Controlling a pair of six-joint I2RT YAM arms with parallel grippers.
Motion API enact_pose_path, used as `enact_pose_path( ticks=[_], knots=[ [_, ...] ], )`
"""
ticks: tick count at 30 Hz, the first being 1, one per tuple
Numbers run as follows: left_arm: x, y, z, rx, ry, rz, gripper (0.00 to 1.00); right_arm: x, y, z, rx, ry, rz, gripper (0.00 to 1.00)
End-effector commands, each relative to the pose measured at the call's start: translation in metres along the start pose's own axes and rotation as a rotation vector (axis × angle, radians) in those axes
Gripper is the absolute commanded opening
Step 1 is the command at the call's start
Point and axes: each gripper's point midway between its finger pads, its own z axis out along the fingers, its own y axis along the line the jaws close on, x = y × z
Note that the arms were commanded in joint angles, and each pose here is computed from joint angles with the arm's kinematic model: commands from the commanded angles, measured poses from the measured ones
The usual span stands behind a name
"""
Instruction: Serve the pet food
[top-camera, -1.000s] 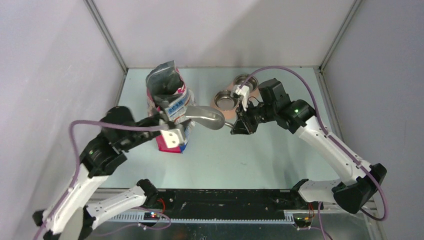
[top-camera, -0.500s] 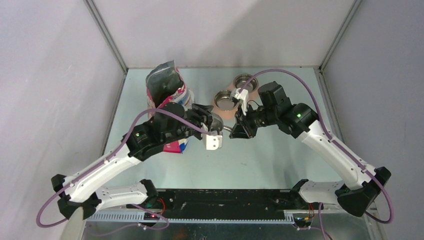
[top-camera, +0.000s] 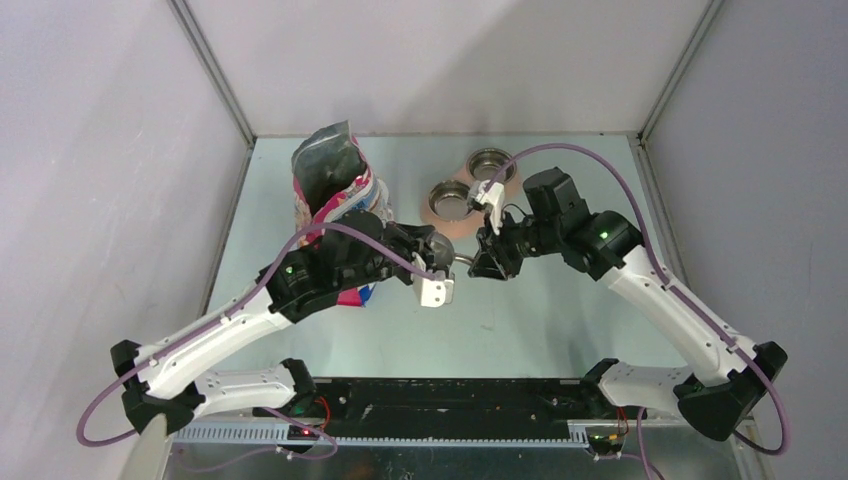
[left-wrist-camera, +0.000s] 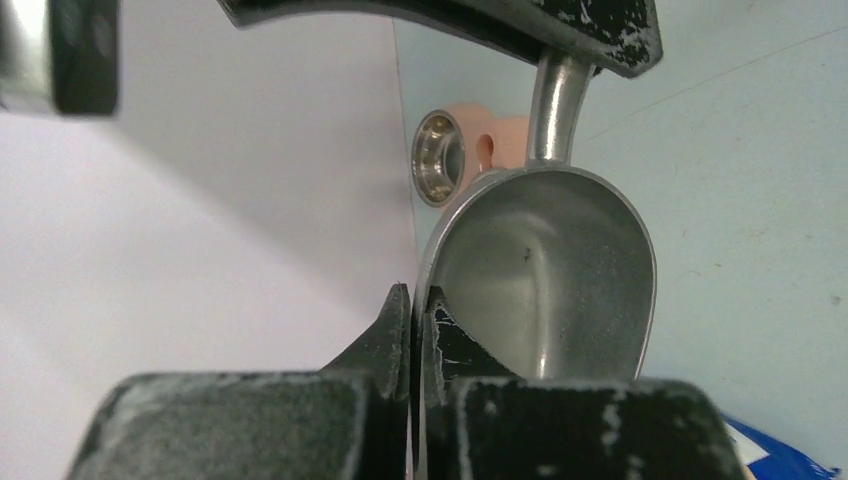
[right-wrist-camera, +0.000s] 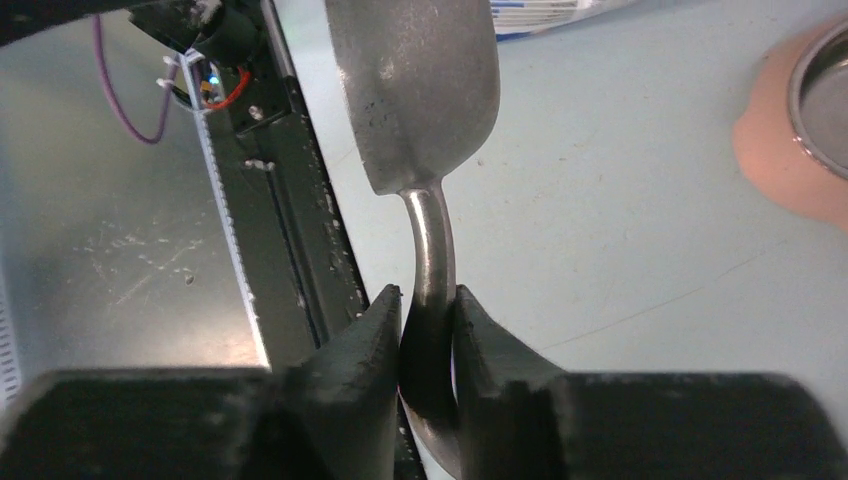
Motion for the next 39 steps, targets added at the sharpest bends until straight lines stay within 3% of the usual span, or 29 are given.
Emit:
enact_pose_path(
  ticks=[1, 3, 5, 9, 13, 17, 25, 29, 39],
  knots=[
    [0.018, 0.020, -0.020, -0.075, 0.094, -0.165, 0.00, -0.042, 0.035, -0.037, -0.120, -0.172, -0.086, 0.45],
    [0.027, 0.027, -0.030, -0.087, 0.121, -0.301, 0.00, -0.053, 0.029, -0.051, -0.116, -0.208, -0.053, 0.68],
    [0.028, 0.027, -0.037, -0.075, 0.112, -0.414, 0.00, -0.067, 0.023, -0.063, -0.105, -0.235, -0.021, 0.76],
    [0.031, 0.032, -0.049, -0.140, 0.079, -0.628, 0.00, -0.107, 0.002, -0.083, -0.081, -0.340, 0.154, 0.78],
    [0.025, 0.047, -0.056, -0.232, -0.031, -0.767, 0.00, -0.139, -0.030, -0.089, -0.071, -0.472, 0.356, 0.78],
    [0.025, 0.062, -0.064, -0.252, -0.070, -0.904, 0.00, -0.160, -0.048, -0.076, -0.148, -0.467, 0.447, 0.80],
    [0.006, 0.077, -0.078, -0.225, -0.140, -0.858, 0.00, -0.163, -0.037, -0.062, -0.286, -0.422, 0.495, 0.76],
    [0.011, 0.062, -0.071, -0.188, -0.137, -0.882, 0.00, -0.161, -0.028, -0.057, -0.286, -0.424, 0.466, 0.76],
    [0.013, 0.074, -0.068, -0.248, -0.158, -0.930, 0.00, -0.145, 0.012, -0.032, -0.396, -0.351, 0.457, 0.71]
  ],
)
